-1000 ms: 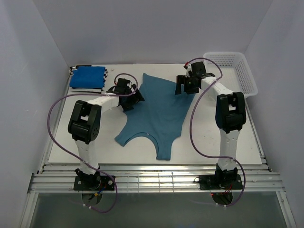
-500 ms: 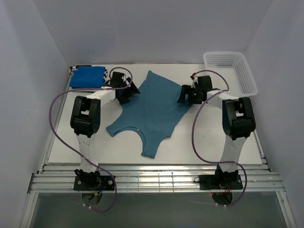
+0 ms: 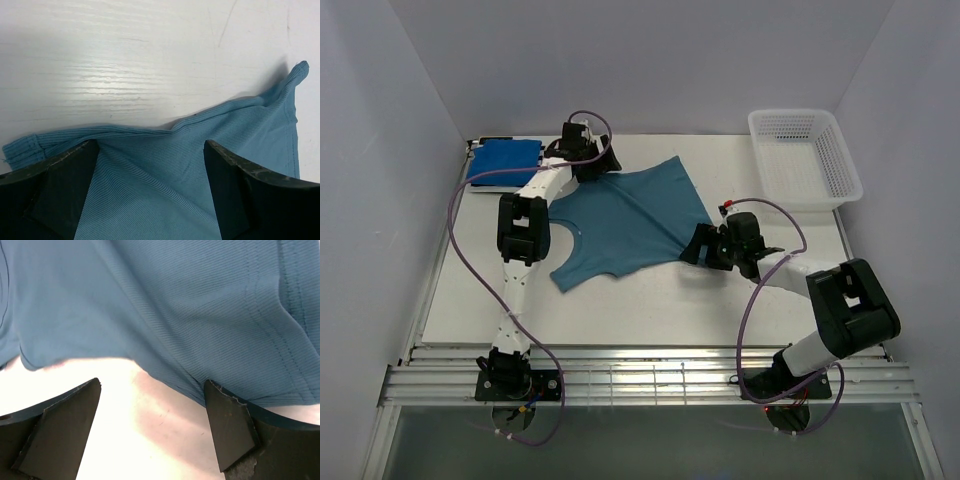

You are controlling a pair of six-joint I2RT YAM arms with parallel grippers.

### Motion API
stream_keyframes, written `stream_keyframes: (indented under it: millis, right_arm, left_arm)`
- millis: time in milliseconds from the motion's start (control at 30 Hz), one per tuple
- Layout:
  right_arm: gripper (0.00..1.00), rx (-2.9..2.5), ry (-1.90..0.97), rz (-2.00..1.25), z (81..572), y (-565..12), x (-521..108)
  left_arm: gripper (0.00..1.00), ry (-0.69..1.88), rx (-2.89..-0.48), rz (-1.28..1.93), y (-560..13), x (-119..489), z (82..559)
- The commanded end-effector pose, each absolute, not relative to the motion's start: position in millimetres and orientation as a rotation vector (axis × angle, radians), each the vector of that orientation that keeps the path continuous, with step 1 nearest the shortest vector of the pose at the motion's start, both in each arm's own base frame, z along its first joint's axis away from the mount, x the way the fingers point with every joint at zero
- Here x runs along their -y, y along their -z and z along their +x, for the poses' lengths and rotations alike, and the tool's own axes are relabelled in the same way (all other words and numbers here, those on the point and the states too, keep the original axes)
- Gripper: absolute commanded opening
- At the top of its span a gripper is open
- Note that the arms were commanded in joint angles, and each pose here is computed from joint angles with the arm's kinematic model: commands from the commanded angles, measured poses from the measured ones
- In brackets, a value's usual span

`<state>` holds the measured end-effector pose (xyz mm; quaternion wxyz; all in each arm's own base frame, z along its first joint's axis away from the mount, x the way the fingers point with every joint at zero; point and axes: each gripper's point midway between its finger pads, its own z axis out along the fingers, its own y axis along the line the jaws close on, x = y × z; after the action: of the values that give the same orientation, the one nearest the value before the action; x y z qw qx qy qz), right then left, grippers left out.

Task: Fold and stack the tank tops

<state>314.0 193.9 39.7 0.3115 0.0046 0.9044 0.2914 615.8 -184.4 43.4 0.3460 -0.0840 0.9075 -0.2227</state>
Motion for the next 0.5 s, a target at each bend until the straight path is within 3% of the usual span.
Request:
stream_keyframes:
  millis: [0, 200, 233, 467]
  right_arm:
    - [0.90, -2.571, -0.704, 0.106, 267.5, -7.7, -189.1]
    - [0.90, -2.423, -0.610, 0.064, 306.7, -60.5, -185.7]
    - [0.90, -2.411, -0.581, 0.062, 309.9, -69.7, -181.7]
    - [0.90, -2.315, -0.493, 0.053, 339.8, -114.5, -159.3]
  left_arm:
    - [0.98, 0.643, -2.525, -0.082, -5.8, 193.3, 579.2]
    - [0.98, 0.552, -2.423, 0.093, -88.0, 223.8, 549.0]
    - [0.98, 0.540, -2.364, 0.106, -125.9, 225.5, 541.5]
    - [0.98, 0.610, -2.360, 0.004, -169.1, 238.8, 457.7]
